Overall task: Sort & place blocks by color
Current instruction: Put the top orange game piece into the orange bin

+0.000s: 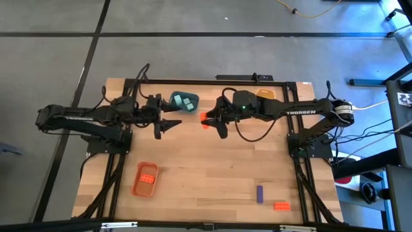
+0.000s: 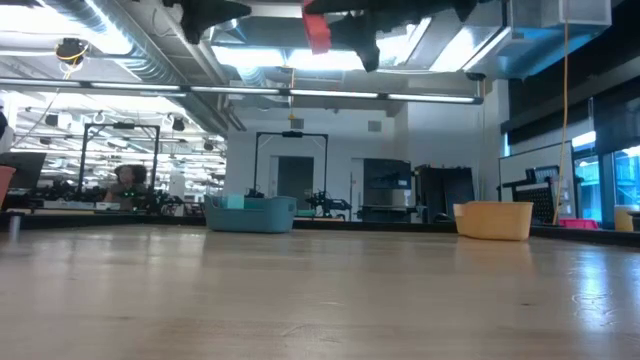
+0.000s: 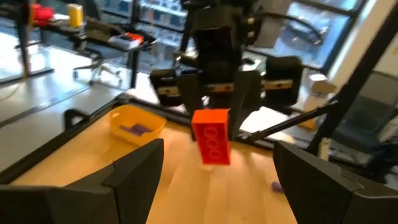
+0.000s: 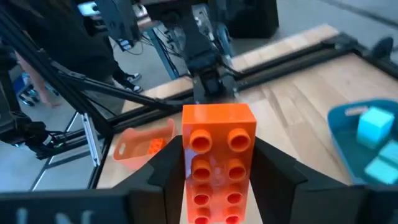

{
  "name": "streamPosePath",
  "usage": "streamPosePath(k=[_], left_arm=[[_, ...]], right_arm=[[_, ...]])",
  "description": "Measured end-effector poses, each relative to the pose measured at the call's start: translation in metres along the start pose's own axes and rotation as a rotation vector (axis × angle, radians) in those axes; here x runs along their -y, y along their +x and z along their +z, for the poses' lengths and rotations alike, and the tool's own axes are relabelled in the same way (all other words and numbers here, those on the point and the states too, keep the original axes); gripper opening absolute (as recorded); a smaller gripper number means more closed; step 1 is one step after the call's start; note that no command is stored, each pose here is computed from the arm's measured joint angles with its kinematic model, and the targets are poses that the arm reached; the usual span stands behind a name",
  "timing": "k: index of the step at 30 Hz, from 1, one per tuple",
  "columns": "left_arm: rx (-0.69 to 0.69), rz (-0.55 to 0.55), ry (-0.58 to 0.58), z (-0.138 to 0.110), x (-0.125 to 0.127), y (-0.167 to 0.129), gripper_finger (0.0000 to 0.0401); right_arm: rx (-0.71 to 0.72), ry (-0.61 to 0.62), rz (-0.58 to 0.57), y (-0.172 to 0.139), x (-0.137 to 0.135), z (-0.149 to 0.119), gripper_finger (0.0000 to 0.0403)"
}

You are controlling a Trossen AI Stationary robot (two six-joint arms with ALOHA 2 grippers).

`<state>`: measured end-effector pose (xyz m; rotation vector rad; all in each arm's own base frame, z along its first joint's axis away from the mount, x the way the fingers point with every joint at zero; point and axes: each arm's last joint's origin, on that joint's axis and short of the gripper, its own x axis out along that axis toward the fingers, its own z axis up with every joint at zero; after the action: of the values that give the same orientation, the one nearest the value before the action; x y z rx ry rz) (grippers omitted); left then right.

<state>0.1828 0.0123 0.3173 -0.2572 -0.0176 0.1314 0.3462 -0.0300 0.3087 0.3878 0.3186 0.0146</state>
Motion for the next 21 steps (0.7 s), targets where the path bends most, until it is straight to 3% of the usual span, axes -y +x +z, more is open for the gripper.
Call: streamPosePath(k=[5, 10, 21], left_arm=[[0.028, -0.021, -0.010, -0.002, -0.001, 0.014, 0.0294], [0.056, 0.027, -0.056, -0.005, -0.002, 0.027, 0.0294], [-0.006, 0.069, -0.129, -0.023, -0.001, 0.044, 0.0294]], right_arm=[[0.033, -0.054, 0.012, -0.005, -0.003, 0.005, 0.0143], [0.079, -0.135, 0.016, -0.023, -0.008, 0.017, 0.0143], [0.098, -0.220, 0.050, -0.042, -0.015, 0.025, 0.0143]])
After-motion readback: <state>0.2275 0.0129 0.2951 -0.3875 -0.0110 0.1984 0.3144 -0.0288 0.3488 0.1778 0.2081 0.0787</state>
